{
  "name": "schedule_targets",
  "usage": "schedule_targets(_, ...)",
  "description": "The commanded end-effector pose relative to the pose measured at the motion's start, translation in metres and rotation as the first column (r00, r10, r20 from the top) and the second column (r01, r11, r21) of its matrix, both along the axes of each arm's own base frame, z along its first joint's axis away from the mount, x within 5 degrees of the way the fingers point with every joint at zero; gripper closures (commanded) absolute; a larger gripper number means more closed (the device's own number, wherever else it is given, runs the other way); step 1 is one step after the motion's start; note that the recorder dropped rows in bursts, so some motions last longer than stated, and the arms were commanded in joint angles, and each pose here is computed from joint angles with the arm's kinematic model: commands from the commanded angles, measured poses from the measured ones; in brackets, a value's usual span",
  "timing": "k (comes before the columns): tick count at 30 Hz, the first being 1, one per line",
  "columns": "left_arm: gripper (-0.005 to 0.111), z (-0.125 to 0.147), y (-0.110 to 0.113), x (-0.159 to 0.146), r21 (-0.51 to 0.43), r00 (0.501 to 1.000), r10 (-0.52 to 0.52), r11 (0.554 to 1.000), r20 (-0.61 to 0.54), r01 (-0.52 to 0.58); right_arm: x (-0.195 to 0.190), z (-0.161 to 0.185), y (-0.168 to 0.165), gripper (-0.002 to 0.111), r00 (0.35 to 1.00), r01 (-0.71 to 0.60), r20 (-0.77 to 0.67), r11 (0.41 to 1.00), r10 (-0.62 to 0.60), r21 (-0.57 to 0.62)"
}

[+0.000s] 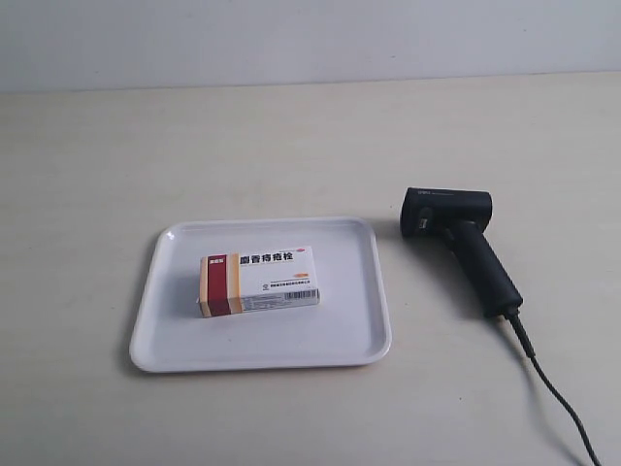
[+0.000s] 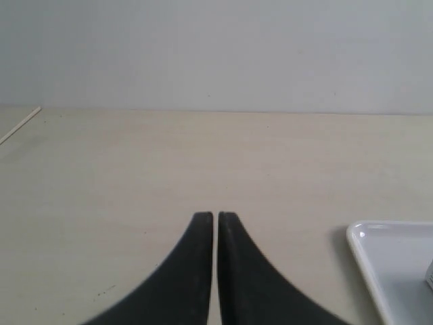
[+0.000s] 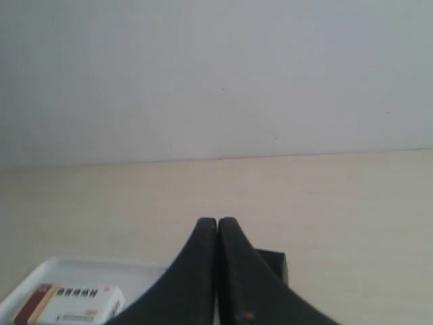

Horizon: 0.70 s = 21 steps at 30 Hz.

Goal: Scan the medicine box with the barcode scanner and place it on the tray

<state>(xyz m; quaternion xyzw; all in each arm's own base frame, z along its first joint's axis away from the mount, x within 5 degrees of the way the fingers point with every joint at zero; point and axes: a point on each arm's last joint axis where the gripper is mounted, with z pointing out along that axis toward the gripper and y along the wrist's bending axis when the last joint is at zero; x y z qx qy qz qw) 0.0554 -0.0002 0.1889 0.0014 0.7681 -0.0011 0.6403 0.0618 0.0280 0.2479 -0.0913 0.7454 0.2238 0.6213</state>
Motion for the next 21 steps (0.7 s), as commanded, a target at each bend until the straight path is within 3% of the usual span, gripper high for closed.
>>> schedule_targets(1,0.101,0.000,0.000,0.000,-0.008,1.000,0.005,1.000,0.003,-0.005,-0.005,-0.016,0.010,0.108,0.990,-0.136,0.019,0.982,0.140,-0.134)
schedule_targets(8,0.101,0.000,0.000,0.000,-0.008,1.000,0.005,1.000,0.003,-0.005,-0.004,-0.053,0.013,0.108,0.987,-0.158,-0.009,0.981,0.158,-0.111)
schedule_targets(16,0.101,0.000,0.000,0.000,-0.008,1.000,0.005,1.000,0.003,-0.005,-0.005,-0.054,0.012,0.108,0.988,-0.157,-0.025,0.981,0.155,-0.118)
schedule_targets(21,0.101,0.000,0.000,0.000,-0.008,1.000,0.005,1.000,0.003,-0.005,0.000,-0.052,-0.004,0.108,0.996,0.089,0.010,0.991,-0.089,-0.102)
